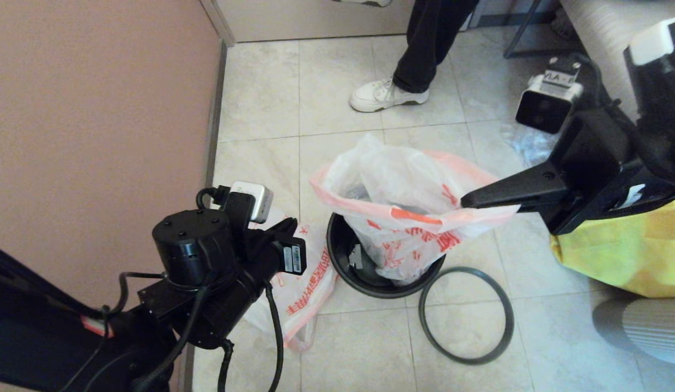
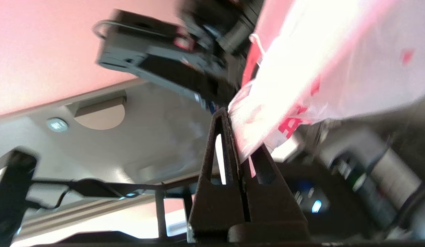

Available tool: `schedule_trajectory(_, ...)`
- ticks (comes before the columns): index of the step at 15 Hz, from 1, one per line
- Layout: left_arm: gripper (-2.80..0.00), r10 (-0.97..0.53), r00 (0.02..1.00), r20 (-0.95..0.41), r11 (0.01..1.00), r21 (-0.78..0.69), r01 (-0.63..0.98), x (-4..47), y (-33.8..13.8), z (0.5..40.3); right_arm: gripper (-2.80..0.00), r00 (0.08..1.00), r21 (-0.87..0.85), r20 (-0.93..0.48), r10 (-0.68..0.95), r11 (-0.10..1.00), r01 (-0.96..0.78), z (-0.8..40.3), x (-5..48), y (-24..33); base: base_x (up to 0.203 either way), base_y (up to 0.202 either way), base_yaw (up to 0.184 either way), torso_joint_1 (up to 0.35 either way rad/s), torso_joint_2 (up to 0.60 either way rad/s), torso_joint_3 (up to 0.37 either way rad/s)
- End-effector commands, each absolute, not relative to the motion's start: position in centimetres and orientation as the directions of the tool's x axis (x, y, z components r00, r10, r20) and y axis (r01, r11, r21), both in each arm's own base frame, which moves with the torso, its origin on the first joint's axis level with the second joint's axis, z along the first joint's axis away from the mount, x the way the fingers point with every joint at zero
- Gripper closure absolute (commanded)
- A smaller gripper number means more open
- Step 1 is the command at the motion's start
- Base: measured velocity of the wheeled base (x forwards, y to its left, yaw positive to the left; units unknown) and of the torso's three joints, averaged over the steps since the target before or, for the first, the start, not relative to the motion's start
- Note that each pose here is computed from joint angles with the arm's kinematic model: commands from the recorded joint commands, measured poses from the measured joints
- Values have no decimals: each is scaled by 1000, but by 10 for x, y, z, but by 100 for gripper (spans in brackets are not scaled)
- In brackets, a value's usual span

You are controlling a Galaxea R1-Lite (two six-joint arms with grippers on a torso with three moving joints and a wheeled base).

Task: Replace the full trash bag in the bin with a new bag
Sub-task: Place the trash bag on the floor

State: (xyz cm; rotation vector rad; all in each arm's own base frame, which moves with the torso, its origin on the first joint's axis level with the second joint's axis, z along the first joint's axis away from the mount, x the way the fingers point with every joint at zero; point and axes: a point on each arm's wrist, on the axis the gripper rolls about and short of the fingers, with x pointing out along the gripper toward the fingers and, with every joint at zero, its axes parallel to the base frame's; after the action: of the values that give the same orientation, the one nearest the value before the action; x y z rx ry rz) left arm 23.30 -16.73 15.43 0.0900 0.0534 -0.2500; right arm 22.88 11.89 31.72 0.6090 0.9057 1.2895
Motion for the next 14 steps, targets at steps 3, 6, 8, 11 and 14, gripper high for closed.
schedule_trajectory(3,0,-243,968,-59,966,81,248,233,-167,155,0,112,752,-104,988,153,-642,369,207,99,0,0,0,0,0,0)
schedule_trajectory(6,0,-246,967,-64,965,83,251,233,-169,153,0,180,716,-1,984,126,-686,412,199,86,0,0,0,0,0,0)
schedule_trajectory(8,0,-252,965,-72,962,86,258,233,-171,151,0,230,692,59,971,126,-711,438,187,81,0,0,0,0,0,0)
schedule_trajectory(11,0,-259,963,-74,960,94,265,230,-172,150,0,374,646,176,911,180,-742,474,158,69,0,0,0,0,0,0)
schedule_trajectory(14,0,-256,964,-76,954,140,264,230,-172,150,0,492,633,226,841,257,-730,486,126,49,0,0,0,0,0,0)
